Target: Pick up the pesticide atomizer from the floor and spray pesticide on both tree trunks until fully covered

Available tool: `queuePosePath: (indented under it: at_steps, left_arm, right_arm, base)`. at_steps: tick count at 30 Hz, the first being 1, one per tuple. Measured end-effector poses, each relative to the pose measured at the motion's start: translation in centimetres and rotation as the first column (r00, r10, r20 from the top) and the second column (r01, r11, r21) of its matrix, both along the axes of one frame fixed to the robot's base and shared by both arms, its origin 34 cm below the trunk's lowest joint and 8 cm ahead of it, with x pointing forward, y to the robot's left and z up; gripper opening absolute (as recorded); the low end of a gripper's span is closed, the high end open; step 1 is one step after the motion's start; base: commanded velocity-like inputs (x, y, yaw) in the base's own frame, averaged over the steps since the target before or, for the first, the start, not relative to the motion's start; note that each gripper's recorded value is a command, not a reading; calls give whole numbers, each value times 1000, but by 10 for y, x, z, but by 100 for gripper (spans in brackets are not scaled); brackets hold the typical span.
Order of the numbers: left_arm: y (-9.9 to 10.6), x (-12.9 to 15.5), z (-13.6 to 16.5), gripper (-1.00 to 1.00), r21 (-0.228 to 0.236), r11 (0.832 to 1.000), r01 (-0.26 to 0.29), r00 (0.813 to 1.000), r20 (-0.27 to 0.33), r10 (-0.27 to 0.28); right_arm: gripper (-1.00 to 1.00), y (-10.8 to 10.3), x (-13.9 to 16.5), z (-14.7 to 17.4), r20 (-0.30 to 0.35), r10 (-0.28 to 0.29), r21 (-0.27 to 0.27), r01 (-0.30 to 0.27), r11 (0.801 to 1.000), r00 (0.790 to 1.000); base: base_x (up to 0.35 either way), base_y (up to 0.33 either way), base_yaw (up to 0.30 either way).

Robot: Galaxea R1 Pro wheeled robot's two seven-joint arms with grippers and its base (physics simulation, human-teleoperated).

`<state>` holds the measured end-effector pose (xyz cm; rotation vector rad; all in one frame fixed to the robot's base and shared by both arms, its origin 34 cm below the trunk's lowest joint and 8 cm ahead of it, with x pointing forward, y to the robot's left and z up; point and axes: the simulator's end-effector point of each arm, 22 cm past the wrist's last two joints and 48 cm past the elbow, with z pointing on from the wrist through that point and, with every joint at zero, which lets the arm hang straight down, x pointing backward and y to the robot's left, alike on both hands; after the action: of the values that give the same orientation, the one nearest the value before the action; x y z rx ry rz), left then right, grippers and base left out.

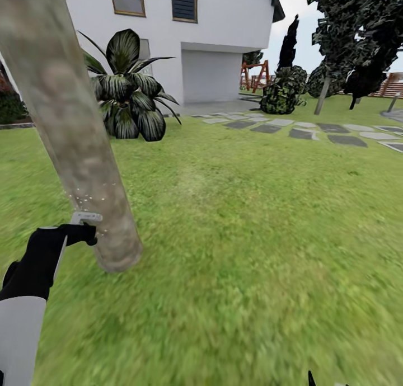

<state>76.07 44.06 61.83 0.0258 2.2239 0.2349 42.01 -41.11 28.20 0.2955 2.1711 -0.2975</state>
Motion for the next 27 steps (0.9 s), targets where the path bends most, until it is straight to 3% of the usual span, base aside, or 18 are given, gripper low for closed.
queuePosePath:
  at_steps: [6, 13, 18, 25, 27]
  left_arm:
    - [16, -4, -1, -100, 6, 999, -54, 999, 2, 54]
    - [18, -6, -4, -100, 4, 998, -60, 998, 0, 60]
    - [18, -6, -4, -100, 5, 998, -61, 998, -1, 61]
    - [20, -7, -6, -100, 10, 998, -65, 998, -7, 65]
    - [28, -9, -6, -100, 35, 995, -93, 996, -6, 93]
  right_arm:
    - [100, 0, 0, 0, 0, 0, 0, 0, 1000, 1000]
    - [100, 0, 0, 0, 0, 0, 0, 0, 1000, 1000]
    - [100, 0, 0, 0, 0, 0, 0, 0, 1000, 1000]
    - [100, 0, 0, 0, 0, -1, 0, 1, 1000, 1000]
    - [100, 0, 0, 0, 0, 0, 0, 0, 1000, 1000]
  base:
    - [216, -210, 262]
    - [208, -206, 27]
    - [17, -269, 34]
    - [18, -273, 265]
    - [87, -273, 276]
